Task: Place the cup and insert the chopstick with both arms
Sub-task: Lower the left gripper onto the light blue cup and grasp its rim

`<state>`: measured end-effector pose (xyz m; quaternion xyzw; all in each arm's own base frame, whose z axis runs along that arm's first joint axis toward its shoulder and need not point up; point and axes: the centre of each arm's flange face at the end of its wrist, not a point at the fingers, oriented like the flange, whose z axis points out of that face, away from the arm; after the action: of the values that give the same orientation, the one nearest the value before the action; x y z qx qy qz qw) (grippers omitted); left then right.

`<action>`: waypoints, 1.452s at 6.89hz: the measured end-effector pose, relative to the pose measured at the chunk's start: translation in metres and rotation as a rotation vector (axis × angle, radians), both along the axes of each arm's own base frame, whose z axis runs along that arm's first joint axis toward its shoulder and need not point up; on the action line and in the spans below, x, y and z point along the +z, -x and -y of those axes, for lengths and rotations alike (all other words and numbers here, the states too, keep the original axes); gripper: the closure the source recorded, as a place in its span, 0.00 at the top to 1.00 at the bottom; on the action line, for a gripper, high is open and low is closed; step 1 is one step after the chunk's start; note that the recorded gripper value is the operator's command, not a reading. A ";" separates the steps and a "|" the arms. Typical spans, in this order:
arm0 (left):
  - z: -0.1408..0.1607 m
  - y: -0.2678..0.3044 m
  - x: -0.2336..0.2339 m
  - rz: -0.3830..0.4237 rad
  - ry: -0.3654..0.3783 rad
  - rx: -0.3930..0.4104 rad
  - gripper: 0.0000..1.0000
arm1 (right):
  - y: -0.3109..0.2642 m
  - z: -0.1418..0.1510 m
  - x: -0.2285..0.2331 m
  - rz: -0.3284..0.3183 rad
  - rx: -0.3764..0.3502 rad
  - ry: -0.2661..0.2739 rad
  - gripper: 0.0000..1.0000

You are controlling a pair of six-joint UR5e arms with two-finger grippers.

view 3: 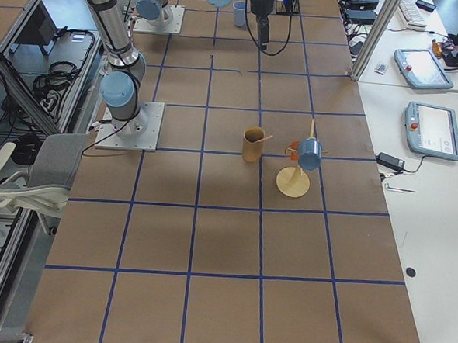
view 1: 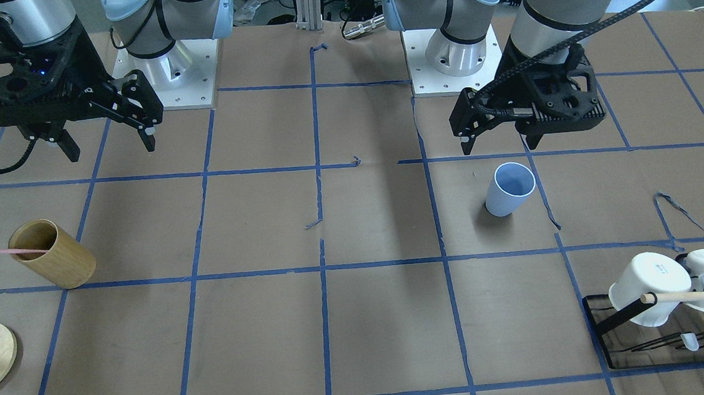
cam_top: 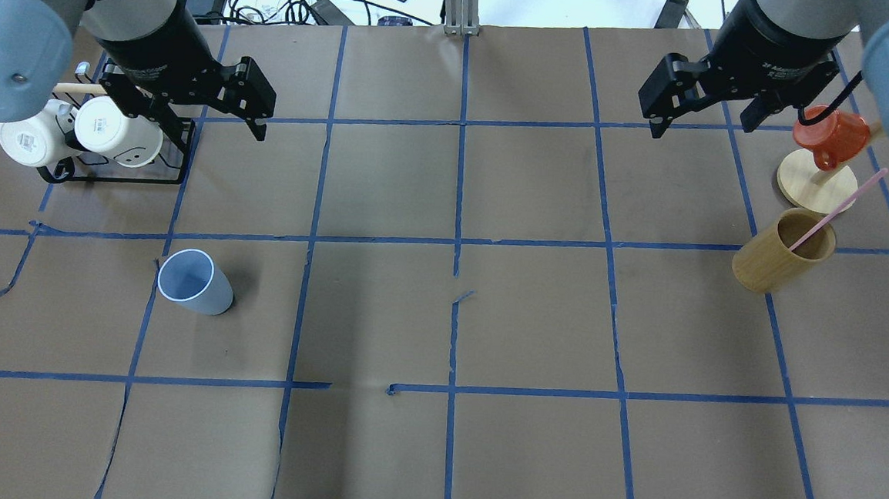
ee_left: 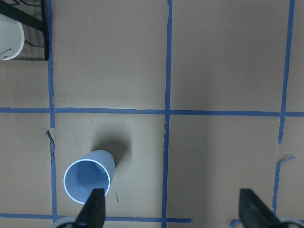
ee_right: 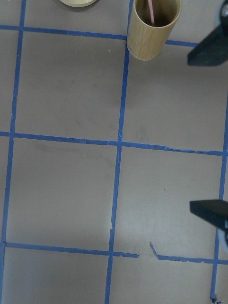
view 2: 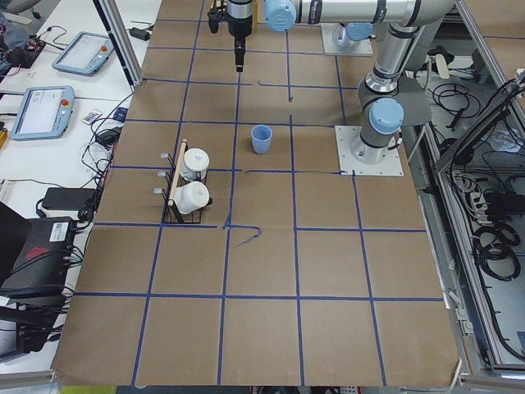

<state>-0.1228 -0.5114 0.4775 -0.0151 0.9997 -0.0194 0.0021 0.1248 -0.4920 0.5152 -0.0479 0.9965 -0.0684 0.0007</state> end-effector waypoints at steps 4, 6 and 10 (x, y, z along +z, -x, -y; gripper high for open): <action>-0.007 -0.097 -0.067 0.012 -0.094 -0.024 1.00 | 0.001 0.000 0.000 0.000 -0.001 0.002 1.00; -0.026 -0.131 -0.129 0.005 -0.122 -0.004 1.00 | 0.001 0.000 0.000 0.000 -0.001 0.002 1.00; -0.046 -0.161 -0.181 -0.027 -0.167 0.039 1.00 | 0.001 0.001 0.001 0.000 -0.002 0.006 1.00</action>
<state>0.0386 -0.4653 0.2961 -0.0346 0.9973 0.0644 -0.0096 0.1241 -0.4928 0.5162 -0.0471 0.9963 -0.0716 0.0006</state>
